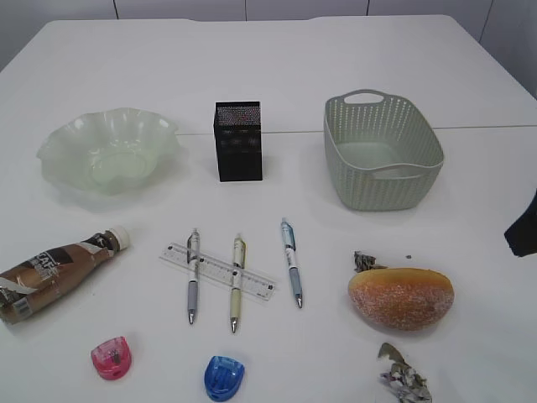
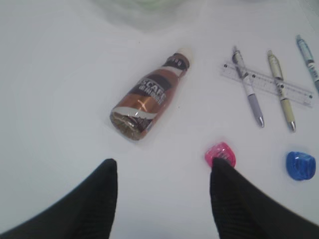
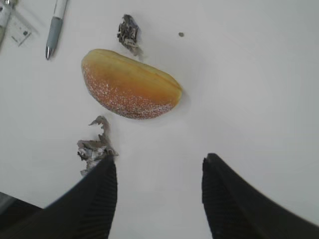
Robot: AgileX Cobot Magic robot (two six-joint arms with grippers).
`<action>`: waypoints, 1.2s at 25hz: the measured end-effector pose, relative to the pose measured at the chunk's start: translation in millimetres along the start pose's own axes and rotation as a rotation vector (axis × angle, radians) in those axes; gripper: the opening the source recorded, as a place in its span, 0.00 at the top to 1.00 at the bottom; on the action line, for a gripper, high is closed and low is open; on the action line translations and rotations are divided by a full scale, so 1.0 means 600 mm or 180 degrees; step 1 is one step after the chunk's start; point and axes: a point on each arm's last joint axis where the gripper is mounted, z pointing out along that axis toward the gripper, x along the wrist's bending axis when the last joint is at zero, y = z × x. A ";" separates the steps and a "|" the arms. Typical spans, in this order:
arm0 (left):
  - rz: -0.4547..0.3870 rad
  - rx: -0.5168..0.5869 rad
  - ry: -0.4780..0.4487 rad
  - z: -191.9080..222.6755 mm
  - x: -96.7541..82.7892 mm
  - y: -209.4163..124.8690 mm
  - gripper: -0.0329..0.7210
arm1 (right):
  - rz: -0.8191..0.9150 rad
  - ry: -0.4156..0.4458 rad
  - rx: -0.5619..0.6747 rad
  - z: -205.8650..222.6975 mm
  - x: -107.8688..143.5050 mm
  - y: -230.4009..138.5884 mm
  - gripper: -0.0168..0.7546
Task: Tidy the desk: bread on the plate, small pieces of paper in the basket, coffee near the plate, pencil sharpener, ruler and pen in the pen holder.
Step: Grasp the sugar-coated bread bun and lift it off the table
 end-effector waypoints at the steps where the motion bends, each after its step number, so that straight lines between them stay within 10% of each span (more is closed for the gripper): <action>1: 0.0008 -0.0023 -0.0030 -0.003 -0.003 0.009 0.38 | -0.0132 0.0031 0.0099 0.010 -0.005 0.012 0.45; 19: 0.0120 0.0848 -0.0255 0.074 -0.018 0.092 0.38 | -0.2062 0.0906 0.0809 0.171 -0.014 0.074 0.45; 30: 0.0076 0.0694 -0.0365 0.080 -0.023 0.100 0.38 | -0.2757 0.0941 0.0545 0.200 -0.016 0.085 0.41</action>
